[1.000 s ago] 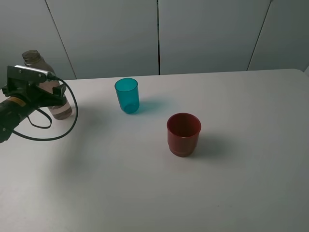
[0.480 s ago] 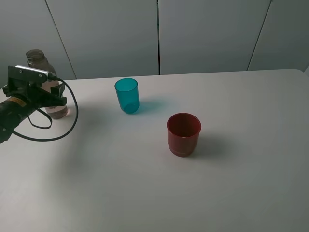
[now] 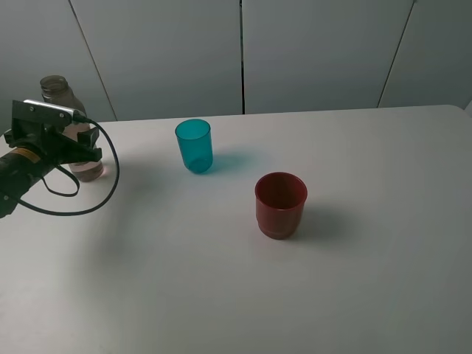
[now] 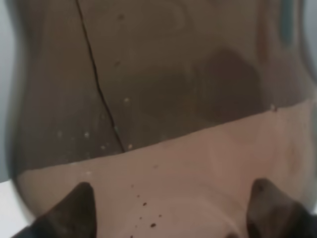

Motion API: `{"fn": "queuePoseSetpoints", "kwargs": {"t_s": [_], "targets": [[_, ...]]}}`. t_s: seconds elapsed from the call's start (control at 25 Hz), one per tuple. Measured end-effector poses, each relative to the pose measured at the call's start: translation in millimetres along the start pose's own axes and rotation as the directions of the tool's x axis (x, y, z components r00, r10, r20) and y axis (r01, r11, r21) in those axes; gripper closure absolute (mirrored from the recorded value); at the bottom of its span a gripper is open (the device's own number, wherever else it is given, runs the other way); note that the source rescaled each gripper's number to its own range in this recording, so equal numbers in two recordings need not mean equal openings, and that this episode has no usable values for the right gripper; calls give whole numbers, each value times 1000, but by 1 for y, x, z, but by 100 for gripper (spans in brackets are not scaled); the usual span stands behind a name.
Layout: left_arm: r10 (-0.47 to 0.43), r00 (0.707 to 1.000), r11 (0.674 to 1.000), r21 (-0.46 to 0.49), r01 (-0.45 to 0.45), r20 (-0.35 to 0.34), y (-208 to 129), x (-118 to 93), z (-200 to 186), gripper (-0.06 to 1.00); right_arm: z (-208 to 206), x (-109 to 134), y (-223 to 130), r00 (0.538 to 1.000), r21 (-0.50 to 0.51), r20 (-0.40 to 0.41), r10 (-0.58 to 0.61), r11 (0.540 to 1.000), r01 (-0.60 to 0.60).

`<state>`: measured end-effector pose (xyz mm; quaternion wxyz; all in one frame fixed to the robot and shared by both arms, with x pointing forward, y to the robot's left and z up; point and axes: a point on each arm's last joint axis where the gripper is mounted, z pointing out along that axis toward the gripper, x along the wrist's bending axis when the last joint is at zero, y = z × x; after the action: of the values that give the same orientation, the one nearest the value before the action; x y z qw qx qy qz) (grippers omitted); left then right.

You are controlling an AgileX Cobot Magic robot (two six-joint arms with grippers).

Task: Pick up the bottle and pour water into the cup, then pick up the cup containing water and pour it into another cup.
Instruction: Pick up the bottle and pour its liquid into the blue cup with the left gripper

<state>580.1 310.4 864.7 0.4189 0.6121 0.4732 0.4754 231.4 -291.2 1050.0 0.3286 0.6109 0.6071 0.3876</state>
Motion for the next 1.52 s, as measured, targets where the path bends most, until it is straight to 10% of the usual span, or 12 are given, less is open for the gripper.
{"fn": "queuePoseSetpoints", "kwargs": {"t_s": [0.72,1.52], "targets": [[107,994,976,187,-112,39,58,16,9,91,0,0,0,1000,0,0,-6,1000,6],[249,931,877,346,-334,269,103,-37,34,91,0,0,0,1000,0,0,0,1000,0]]}}
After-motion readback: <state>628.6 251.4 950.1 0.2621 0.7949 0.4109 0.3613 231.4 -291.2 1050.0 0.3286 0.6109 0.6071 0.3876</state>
